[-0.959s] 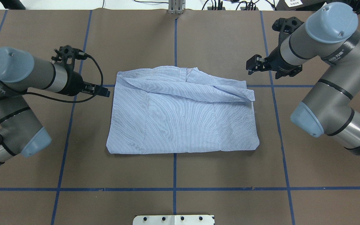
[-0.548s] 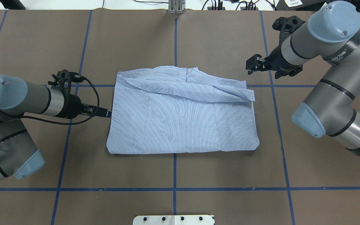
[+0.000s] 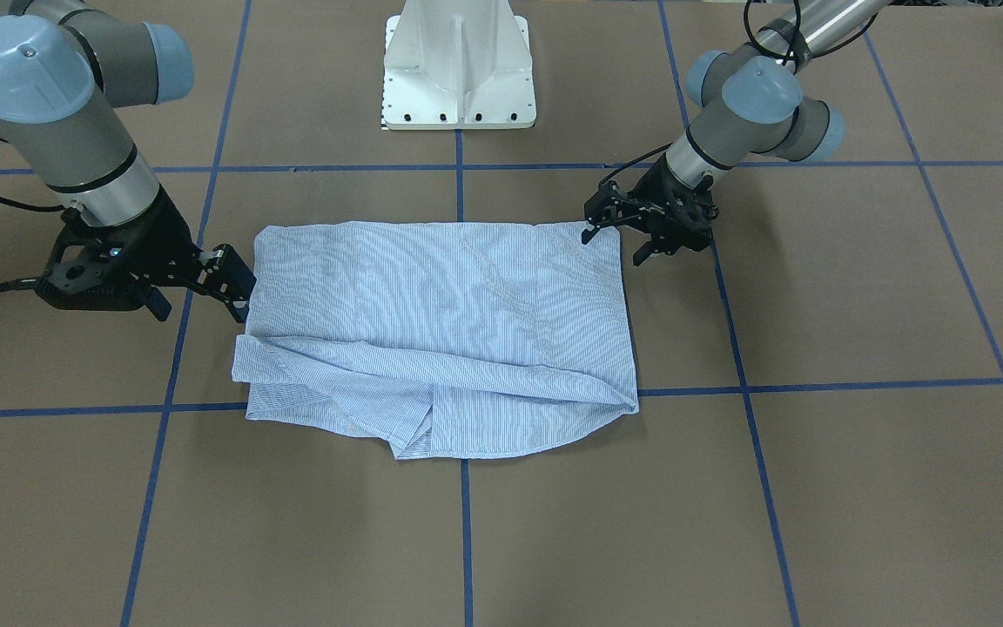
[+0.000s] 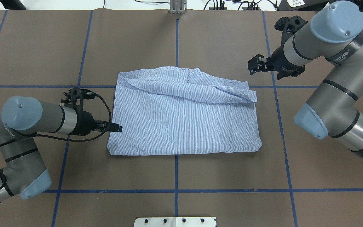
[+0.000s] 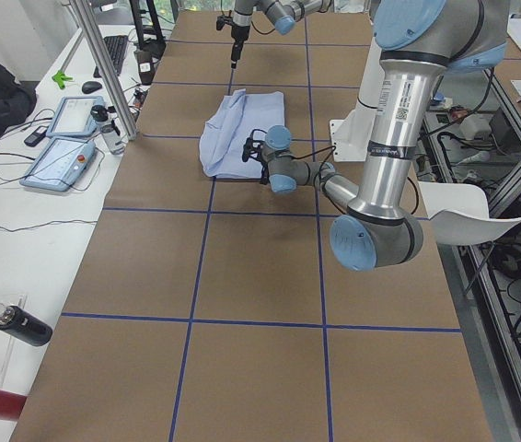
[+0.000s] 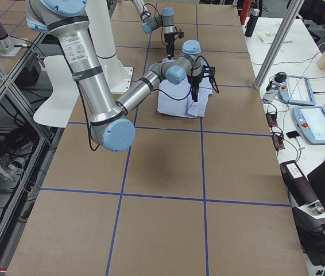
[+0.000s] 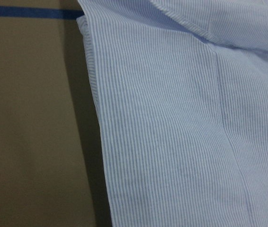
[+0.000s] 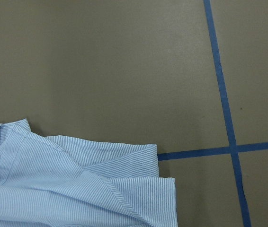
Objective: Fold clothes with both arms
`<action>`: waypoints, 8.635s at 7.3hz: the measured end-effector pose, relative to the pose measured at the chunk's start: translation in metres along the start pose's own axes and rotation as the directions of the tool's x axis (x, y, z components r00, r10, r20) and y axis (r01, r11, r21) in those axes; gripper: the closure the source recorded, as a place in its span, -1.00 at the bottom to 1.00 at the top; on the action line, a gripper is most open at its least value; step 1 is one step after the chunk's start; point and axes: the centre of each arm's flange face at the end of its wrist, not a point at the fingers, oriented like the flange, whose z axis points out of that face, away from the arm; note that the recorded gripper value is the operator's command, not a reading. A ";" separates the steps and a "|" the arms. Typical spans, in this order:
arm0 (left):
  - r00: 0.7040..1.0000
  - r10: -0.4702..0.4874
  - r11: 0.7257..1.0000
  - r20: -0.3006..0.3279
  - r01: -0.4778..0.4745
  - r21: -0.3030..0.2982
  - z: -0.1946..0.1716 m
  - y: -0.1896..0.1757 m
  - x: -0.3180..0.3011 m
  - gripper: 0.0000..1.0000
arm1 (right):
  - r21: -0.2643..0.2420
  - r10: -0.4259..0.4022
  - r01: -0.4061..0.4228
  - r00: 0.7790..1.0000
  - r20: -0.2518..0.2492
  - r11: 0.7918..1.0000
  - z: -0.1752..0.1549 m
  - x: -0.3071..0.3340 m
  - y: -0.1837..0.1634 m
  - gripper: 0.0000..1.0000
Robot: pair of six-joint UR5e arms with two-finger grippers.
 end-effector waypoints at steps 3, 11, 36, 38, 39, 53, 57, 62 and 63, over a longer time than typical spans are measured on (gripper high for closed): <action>1.000 -0.004 1.000 -0.001 0.004 -0.027 0.013 0.021 0.009 -0.96 | -0.001 0.002 -0.002 1.000 -0.001 1.000 0.000 0.000 0.000 -1.00; 0.999 -0.047 0.998 0.013 0.047 -0.044 0.001 0.038 -0.002 1.00 | 0.002 0.001 -0.001 1.000 0.007 1.000 -0.004 -0.001 0.001 -1.00; 0.949 0.225 0.971 0.220 -0.236 0.024 -0.112 -0.217 -0.133 -1.00 | -0.036 -0.458 0.466 0.850 -0.261 0.884 0.090 -0.419 0.135 -0.99; 0.954 0.226 0.973 0.197 -0.233 0.009 -0.115 -0.211 -0.133 -1.00 | -0.088 -0.584 0.595 0.731 -0.354 0.799 0.115 -0.433 0.169 -0.99; 0.955 0.225 0.973 0.191 -0.230 0.002 -0.114 -0.209 -0.133 -1.00 | -0.129 -0.635 0.645 0.661 -0.401 0.753 0.123 -0.431 0.182 -0.97; 0.958 0.229 0.973 0.174 -0.231 -0.005 -0.115 -0.208 -0.128 -1.00 | -0.256 -0.725 0.736 0.431 -0.537 0.627 0.172 -0.287 0.131 -0.93; 0.962 0.212 0.976 0.172 -0.216 0.004 -0.117 -0.208 -0.125 -1.00 | -0.209 -0.713 0.706 0.556 -0.428 0.676 0.112 -0.218 0.081 -0.96; 0.997 -0.054 0.998 0.051 0.052 0.034 -0.115 -0.123 -0.030 -1.00 | -0.018 -0.322 0.322 0.947 -0.007 0.947 0.082 -0.179 0.060 -0.98; 0.994 -0.107 0.994 0.037 0.106 0.032 -0.111 -0.086 -0.011 -1.00 | -0.004 -0.204 0.205 0.977 0.061 0.979 0.077 -0.165 0.068 -0.98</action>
